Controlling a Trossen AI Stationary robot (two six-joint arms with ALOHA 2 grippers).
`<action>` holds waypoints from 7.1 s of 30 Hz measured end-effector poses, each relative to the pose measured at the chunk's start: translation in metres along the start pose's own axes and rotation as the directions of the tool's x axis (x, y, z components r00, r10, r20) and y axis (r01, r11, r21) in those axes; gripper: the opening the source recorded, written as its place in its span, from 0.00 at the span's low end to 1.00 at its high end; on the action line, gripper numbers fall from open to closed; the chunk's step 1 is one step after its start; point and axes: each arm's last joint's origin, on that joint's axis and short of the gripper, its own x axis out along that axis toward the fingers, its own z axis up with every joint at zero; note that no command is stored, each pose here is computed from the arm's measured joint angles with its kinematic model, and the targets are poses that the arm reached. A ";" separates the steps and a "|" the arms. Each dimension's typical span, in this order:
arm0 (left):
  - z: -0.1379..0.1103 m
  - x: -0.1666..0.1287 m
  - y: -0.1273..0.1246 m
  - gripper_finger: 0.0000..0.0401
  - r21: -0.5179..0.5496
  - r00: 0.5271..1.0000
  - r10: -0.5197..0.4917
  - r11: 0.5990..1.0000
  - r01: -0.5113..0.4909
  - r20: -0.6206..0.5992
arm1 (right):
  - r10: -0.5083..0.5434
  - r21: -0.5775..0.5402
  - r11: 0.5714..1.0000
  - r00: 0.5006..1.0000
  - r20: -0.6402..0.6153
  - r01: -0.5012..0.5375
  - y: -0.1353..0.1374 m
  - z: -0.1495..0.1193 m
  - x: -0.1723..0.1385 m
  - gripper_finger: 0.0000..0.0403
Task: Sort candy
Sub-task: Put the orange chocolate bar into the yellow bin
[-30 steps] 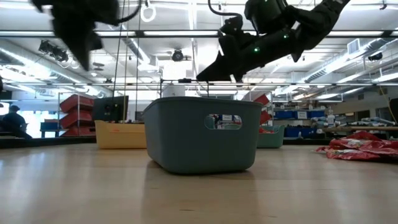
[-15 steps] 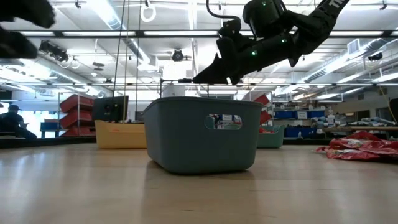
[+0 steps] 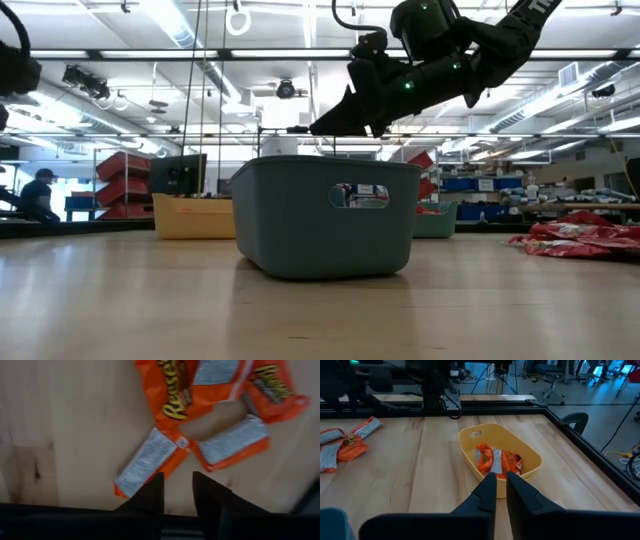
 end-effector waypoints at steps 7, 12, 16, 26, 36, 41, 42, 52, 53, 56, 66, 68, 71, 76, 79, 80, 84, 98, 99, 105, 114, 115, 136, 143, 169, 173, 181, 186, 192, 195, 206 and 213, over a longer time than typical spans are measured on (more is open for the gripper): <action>0.004 0.016 -0.003 0.45 0.026 0.996 0.085 0.996 -0.084 -0.031 | 0.032 0.000 0.999 0.999 -0.001 -0.032 0.001 0.000 0.000 0.12; -0.001 0.022 -0.007 0.52 0.055 0.993 0.112 0.993 -0.109 -0.047 | 0.035 0.000 0.999 0.999 -0.001 -0.035 0.001 0.000 0.000 0.13; -0.006 0.026 -0.011 0.54 0.088 0.989 0.143 0.986 -0.139 -0.035 | 0.034 0.000 0.999 0.999 -0.001 -0.034 0.001 0.000 0.000 0.13; -0.009 0.047 -0.013 0.54 0.172 0.983 0.181 0.969 -0.176 -0.012 | 0.035 0.000 0.999 0.999 -0.002 -0.035 0.001 0.000 0.000 0.13; -0.008 0.050 -0.008 0.35 0.193 0.982 0.186 0.965 -0.176 -0.036 | 0.035 0.000 0.999 0.999 -0.006 -0.035 0.001 -0.001 0.000 0.13; 0.005 0.037 -0.003 0.07 0.124 0.975 0.213 0.971 -0.205 -0.057 | 0.034 -0.004 0.999 0.999 -0.006 -0.034 0.001 -0.001 0.000 0.13; 0.008 0.033 -0.001 0.05 0.116 0.976 0.209 0.972 -0.202 -0.055 | 0.034 -0.005 0.999 0.999 -0.006 -0.034 0.001 -0.001 0.000 0.12; 0.056 -0.026 0.039 0.03 0.049 0.965 0.144 0.986 -0.158 0.218 | 0.024 -0.026 0.999 1.000 0.015 -0.023 -0.001 0.005 -0.004 0.10; 0.061 -0.033 0.046 0.03 0.041 0.956 0.148 0.986 -0.163 0.254 | 0.023 -0.027 0.999 1.000 0.019 -0.022 -0.001 0.007 -0.005 0.10; 0.079 -0.054 0.067 0.03 0.002 0.921 0.146 0.988 -0.157 0.362 | 0.022 -0.034 0.999 0.999 0.029 -0.021 -0.001 0.011 -0.008 0.10; 0.124 -0.091 0.145 0.02 -0.152 0.816 0.222 0.974 -0.166 0.534 | 0.008 -0.041 0.999 0.999 0.038 -0.006 -0.006 0.014 -0.010 0.09; 0.127 -0.090 0.163 0.02 -0.214 0.819 0.258 0.962 -0.169 0.512 | 0.004 -0.039 0.999 0.999 0.034 -0.003 -0.007 0.014 -0.010 0.09; 0.132 -0.086 0.184 0.02 -0.230 0.836 0.291 0.952 -0.204 0.465 | -0.001 -0.038 0.999 1.000 0.028 0.002 -0.009 0.013 -0.010 0.09; 0.144 -0.072 0.212 0.02 -0.215 0.858 0.317 0.945 -0.248 0.404 | -0.004 -0.037 0.999 1.000 0.020 0.005 -0.010 0.013 -0.010 0.09; 0.151 -0.058 0.224 0.02 -0.220 0.879 0.317 0.943 -0.252 0.355 | -0.004 -0.036 0.999 1.000 0.019 0.005 -0.010 0.012 -0.010 0.09; 0.153 -0.053 0.226 0.02 -0.218 0.887 0.315 0.943 -0.252 0.336 | -0.004 -0.036 0.999 1.000 0.019 0.005 -0.010 0.012 -0.010 0.09; 0.160 -0.037 0.231 0.04 -0.180 0.915 0.296 0.950 -0.254 0.274 | -0.004 -0.036 0.999 1.000 0.019 0.005 -0.010 0.012 -0.010 0.09; 0.183 -0.071 0.221 0.26 -0.088 0.888 0.319 0.947 -0.308 0.331 | -0.003 -0.043 0.999 1.000 0.002 0.004 -0.010 0.011 -0.010 0.10; 0.185 -0.076 0.220 0.27 -0.090 0.880 0.330 0.944 -0.319 0.342 | -0.003 -0.044 0.999 1.000 -0.003 0.003 -0.010 0.010 -0.010 0.10; 0.187 -0.095 0.218 0.29 -0.088 0.874 0.355 0.934 -0.346 0.330 | -0.003 -0.050 0.999 1.000 -0.016 0.002 -0.010 0.009 -0.010 0.12; 0.157 -0.121 0.169 0.04 -0.024 0.926 0.259 0.965 -0.262 0.274 | -0.004 -0.054 0.999 1.000 -0.029 0.003 -0.010 0.008 -0.010 0.15; 0.151 -0.124 0.161 0.02 -0.027 0.929 0.244 0.969 -0.246 0.280 | -0.006 -0.053 0.999 1.000 -0.029 0.004 -0.011 0.007 -0.010 0.15; 0.070 -0.049 0.026 0.00 -0.165 0.961 0.026 0.986 0.021 0.276 | -0.014 -0.032 0.999 1.000 -0.023 0.013 -0.014 0.008 -0.010 0.13; 0.030 -0.031 0.035 0.00 -0.334 0.945 -0.051 0.928 0.164 0.322 | -0.013 -0.033 0.999 0.999 -0.029 0.012 -0.014 0.007 -0.010 0.15; 0.022 0.012 0.041 0.47 -0.478 0.944 -0.173 0.828 0.294 0.281 | -0.006 -0.035 0.999 0.999 -0.034 0.005 -0.014 0.007 -0.010 0.16; 0.027 0.022 0.039 0.47 -0.475 0.957 -0.139 0.844 0.250 0.256 | -0.005 -0.035 0.999 0.999 -0.034 0.004 -0.014 0.007 -0.010 0.16; 0.032 0.038 0.037 0.46 -0.464 0.979 -0.110 0.868 0.178 0.171 | -0.005 -0.035 0.999 0.999 -0.036 0.004 -0.014 0.007 -0.010 0.15; 0.033 0.037 0.037 0.33 -0.449 0.980 -0.113 0.876 0.176 0.164 | -0.005 -0.033 0.999 0.999 -0.036 0.003 -0.014 0.007 -0.010 0.16; 0.047 0.019 0.042 0.05 -0.414 0.980 -0.078 0.898 0.149 0.182 | -0.004 -0.033 0.999 0.999 -0.035 0.003 -0.013 0.007 -0.010 0.15; 0.055 0.004 0.051 0.03 -0.404 0.985 -0.010 0.911 0.080 0.174 | -0.004 -0.033 0.999 0.999 -0.035 0.003 -0.014 0.007 -0.010 0.16; 0.099 -0.069 0.112 0.00 -0.360 0.922 0.247 0.924 -0.131 0.298 | -0.004 -0.034 0.999 0.999 -0.035 0.003 -0.014 0.007 -0.010 0.16; 0.109 -0.087 0.167 0.00 -0.382 0.880 0.354 0.897 -0.222 0.318 | -0.004 -0.035 0.999 0.999 -0.035 0.003 -0.013 0.007 -0.010 0.16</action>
